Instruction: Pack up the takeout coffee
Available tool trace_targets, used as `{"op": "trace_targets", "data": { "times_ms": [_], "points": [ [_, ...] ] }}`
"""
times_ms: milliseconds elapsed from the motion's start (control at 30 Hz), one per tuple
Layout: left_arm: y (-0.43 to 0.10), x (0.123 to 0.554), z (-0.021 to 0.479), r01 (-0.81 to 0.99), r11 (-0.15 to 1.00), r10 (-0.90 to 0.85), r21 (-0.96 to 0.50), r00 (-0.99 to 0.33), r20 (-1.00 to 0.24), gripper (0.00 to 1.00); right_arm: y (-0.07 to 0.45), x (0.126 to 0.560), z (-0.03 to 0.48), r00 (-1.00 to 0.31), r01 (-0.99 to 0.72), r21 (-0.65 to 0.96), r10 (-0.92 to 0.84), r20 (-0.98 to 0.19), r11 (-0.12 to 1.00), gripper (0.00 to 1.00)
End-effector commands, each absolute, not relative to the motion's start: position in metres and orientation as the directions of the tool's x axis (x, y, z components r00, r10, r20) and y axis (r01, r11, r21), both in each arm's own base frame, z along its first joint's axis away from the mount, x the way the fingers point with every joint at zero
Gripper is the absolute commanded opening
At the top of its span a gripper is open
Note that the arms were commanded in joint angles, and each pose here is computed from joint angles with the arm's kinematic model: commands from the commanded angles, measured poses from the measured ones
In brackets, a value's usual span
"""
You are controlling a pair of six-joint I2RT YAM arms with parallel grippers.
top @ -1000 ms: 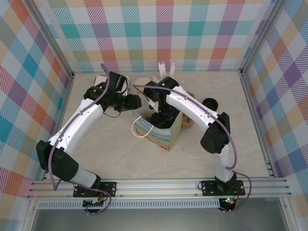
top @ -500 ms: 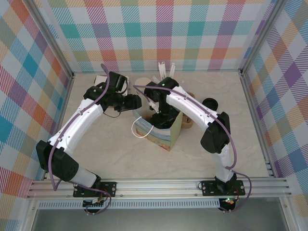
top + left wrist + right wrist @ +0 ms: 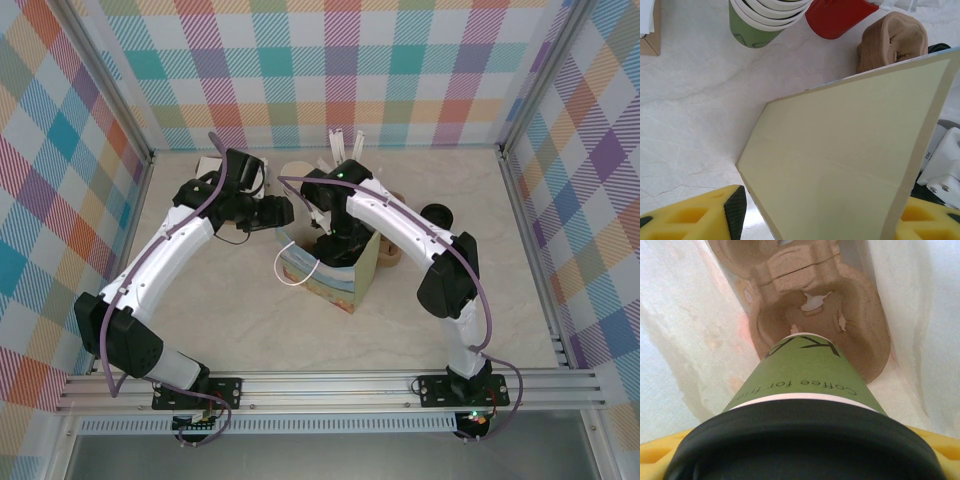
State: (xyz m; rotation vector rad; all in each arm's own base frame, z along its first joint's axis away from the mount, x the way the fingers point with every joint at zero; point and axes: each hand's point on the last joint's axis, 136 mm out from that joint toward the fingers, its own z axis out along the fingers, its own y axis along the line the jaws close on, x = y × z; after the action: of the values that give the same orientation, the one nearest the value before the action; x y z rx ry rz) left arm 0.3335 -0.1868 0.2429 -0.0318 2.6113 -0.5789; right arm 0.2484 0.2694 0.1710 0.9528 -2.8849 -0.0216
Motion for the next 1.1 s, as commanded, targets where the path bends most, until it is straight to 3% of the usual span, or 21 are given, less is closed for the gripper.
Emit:
{"op": "trace_targets", "data": {
  "times_ms": [0,1067],
  "points": [
    [-0.177,0.330,0.251,0.073,0.915,-0.125,-0.397,-0.884,-0.449,0.59,0.263,0.241,0.182,-0.799,-0.588,0.067,-0.592,0.108,0.806,0.79],
    [-0.179,0.330,0.246,0.067,0.912,-0.130,-0.405,-0.889,-0.440,0.60,0.258,0.247,0.163,-0.800,-0.584,0.076,-0.589,0.113,0.808,0.79]
  ]
}}
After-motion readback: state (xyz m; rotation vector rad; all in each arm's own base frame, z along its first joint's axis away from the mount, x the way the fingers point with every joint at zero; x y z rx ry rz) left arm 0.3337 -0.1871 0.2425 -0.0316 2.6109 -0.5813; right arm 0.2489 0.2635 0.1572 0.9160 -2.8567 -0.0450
